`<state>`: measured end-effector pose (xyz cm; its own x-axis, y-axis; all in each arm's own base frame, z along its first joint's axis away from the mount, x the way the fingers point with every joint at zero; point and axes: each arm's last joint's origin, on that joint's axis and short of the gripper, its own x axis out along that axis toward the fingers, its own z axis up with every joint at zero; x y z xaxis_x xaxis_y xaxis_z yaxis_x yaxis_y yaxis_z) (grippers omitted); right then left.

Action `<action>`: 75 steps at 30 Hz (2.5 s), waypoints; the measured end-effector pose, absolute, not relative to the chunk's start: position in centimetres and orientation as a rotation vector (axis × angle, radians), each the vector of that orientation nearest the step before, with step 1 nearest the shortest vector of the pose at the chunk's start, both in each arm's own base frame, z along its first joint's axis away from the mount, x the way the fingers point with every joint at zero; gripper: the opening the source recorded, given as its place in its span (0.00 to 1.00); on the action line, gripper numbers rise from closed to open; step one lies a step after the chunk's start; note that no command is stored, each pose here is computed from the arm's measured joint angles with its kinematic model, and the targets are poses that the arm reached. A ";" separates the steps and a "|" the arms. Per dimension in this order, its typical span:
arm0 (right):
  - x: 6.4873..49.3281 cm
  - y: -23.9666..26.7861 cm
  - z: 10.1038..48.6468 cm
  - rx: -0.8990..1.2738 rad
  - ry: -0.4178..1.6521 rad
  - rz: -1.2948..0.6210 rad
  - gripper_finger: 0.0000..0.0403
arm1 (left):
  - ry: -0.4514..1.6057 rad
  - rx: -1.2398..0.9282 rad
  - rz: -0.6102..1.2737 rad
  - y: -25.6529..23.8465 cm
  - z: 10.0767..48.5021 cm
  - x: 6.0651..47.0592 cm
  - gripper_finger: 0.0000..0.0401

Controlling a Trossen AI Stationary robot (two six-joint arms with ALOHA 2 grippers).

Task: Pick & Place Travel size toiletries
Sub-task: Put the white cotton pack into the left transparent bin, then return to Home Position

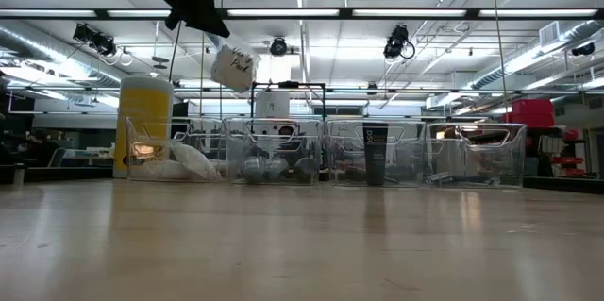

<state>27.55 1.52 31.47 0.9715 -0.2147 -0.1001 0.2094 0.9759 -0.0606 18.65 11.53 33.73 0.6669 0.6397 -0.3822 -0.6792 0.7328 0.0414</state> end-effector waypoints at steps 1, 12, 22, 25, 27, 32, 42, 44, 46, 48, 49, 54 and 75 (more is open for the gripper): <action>27.6 1.5 31.5 -0.050 0.107 -0.214 0.31 | 0.394 -0.111 0.756 11.7 33.7 18.5 0.00; 27.5 1.6 31.0 -0.058 0.153 -0.197 0.23 | 0.438 -0.141 0.807 13.1 33.3 17.3 0.00; 27.4 1.7 30.2 -0.072 0.242 -0.140 0.08 | 0.591 -0.188 0.840 13.4 31.8 16.5 0.00; 27.4 1.7 30.2 -0.072 0.242 -0.140 0.05 | 0.619 -0.209 0.856 13.5 31.5 16.2 0.00; 27.4 1.7 30.2 -0.072 0.242 -0.140 0.05 | 0.642 -0.218 0.861 13.6 31.3 16.1 0.00; 27.4 1.7 30.2 -0.072 0.243 -0.141 0.05 | 0.694 -0.228 0.884 13.8 30.7 16.1 0.00; 27.4 1.7 30.1 -0.043 0.244 -0.143 0.04 | 0.739 -0.219 0.922 14.2 30.1 16.3 0.01; 27.4 1.7 30.1 -0.043 0.244 -0.143 0.04 | 0.741 -0.215 0.932 14.2 30.1 16.3 0.00; 27.4 1.7 30.1 -0.043 0.244 -0.143 0.04 | 0.741 -0.210 0.936 14.2 30.1 16.3 0.00; 27.4 1.7 30.1 -0.043 0.244 -0.143 0.04 | 0.750 -0.197 0.941 14.2 30.1 16.3 0.01; 27.4 1.7 30.1 -0.043 0.244 -0.143 0.04 | 0.753 -0.191 0.944 14.2 30.1 16.3 0.01; 27.4 1.7 30.1 -0.043 0.244 -0.142 0.04 | 0.762 -0.174 0.985 14.3 30.1 16.2 0.01; 27.4 1.8 30.1 -0.038 0.244 -0.110 0.03 | 0.781 -0.131 1.058 14.4 30.2 15.9 0.28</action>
